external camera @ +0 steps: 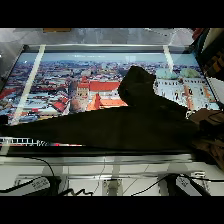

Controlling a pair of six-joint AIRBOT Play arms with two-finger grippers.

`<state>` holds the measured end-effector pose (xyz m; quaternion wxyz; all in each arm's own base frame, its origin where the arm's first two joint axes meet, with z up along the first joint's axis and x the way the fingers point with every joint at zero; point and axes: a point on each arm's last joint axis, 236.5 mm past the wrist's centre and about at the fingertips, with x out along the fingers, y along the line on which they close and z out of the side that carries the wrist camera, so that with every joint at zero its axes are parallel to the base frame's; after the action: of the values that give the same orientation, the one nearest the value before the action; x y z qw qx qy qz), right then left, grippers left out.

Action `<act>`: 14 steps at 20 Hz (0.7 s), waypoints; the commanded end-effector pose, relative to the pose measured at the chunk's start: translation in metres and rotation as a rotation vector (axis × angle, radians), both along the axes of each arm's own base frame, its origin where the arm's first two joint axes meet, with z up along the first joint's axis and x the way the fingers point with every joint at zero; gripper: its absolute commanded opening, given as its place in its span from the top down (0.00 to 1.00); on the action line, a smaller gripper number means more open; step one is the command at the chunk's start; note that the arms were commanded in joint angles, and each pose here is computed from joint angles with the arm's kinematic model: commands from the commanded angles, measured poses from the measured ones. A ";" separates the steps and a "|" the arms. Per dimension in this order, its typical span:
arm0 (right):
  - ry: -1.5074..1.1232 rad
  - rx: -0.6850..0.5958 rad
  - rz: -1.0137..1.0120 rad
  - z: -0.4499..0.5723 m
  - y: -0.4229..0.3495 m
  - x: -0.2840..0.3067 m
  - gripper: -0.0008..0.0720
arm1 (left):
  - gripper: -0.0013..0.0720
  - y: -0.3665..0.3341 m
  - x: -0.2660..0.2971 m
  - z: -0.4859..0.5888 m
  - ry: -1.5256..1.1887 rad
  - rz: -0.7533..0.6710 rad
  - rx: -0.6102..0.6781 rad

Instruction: Fold the clothes and pants, and hang the long-sleeved shirts on hangers.

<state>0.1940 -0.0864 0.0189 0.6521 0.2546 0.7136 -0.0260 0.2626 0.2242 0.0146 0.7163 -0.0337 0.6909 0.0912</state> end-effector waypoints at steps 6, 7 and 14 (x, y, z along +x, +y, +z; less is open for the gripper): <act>0.109 0.092 0.072 -0.015 0.028 -0.042 0.96 | 0.95 -0.005 -0.053 -0.039 0.188 -0.142 0.008; 0.104 0.087 0.070 -0.015 0.027 -0.040 0.96 | 0.95 0.000 -0.038 -0.033 0.147 -0.161 0.045; 0.064 0.054 0.057 -0.020 0.021 -0.030 0.96 | 0.95 -0.033 0.172 0.150 -0.523 -0.467 0.487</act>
<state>0.1609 -0.0641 0.0006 0.6166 0.2525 0.7457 0.0063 0.3600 0.2143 0.0771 0.7914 0.1844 0.5794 0.0622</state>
